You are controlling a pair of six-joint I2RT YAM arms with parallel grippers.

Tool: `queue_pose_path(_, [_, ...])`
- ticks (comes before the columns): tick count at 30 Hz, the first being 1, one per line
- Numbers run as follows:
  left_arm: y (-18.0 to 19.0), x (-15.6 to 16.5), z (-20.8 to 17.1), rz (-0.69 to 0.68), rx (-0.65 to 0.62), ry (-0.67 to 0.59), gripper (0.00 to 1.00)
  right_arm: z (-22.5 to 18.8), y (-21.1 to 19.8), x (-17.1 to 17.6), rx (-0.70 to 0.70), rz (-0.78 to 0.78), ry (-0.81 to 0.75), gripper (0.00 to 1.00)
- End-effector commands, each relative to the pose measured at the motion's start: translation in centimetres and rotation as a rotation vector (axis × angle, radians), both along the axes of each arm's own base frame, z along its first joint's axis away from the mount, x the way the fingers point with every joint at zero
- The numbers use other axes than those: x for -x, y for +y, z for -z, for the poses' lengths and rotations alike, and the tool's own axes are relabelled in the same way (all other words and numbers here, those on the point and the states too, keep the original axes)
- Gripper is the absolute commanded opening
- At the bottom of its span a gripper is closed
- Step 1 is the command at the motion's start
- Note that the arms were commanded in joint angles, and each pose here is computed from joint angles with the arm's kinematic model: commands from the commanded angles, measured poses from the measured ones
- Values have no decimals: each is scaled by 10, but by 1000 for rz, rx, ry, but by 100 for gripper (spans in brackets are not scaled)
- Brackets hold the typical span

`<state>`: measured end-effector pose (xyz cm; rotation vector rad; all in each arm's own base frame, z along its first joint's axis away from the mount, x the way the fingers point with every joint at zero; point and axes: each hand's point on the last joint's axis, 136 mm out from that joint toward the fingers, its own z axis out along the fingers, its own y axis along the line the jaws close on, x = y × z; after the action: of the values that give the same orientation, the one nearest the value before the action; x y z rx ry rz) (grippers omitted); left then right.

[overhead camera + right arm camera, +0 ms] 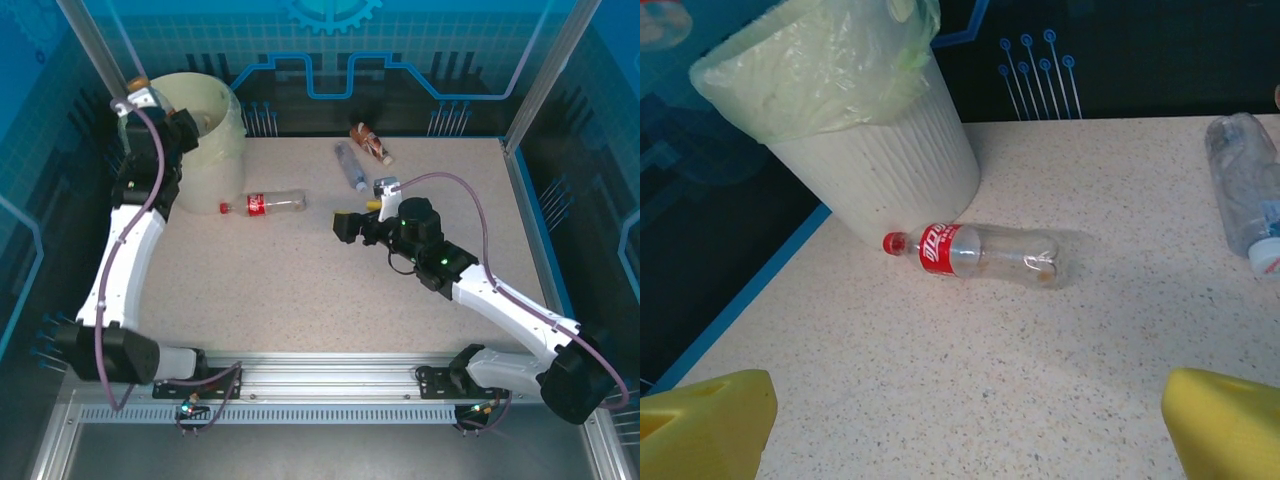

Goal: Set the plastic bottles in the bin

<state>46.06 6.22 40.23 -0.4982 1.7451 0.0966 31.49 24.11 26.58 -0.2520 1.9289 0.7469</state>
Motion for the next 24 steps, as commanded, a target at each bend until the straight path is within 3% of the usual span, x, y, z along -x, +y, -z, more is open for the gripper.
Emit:
queue_pose_path(1, [18,-22,-25,-16,-123,-7,54,-18,-4,2,-20,30,-23,100])
queue_pose_path(10, [45,-88,9,51,-258,211,55,-21,-15,6,-18,61,-31,100])
queue_pose_path(15, [65,-102,34,74,-302,271,62,-18,-18,10,-5,59,-24,99])
queue_pose_path(19, [96,-105,52,45,-266,317,64,-15,-19,11,-1,60,-16,98])
queue_pose_path(21, [107,-104,51,26,-248,323,70,-15,-20,12,3,65,-15,98])
queue_pose_path(24, [110,-104,45,36,-230,316,88,-13,-23,12,9,77,-13,98])
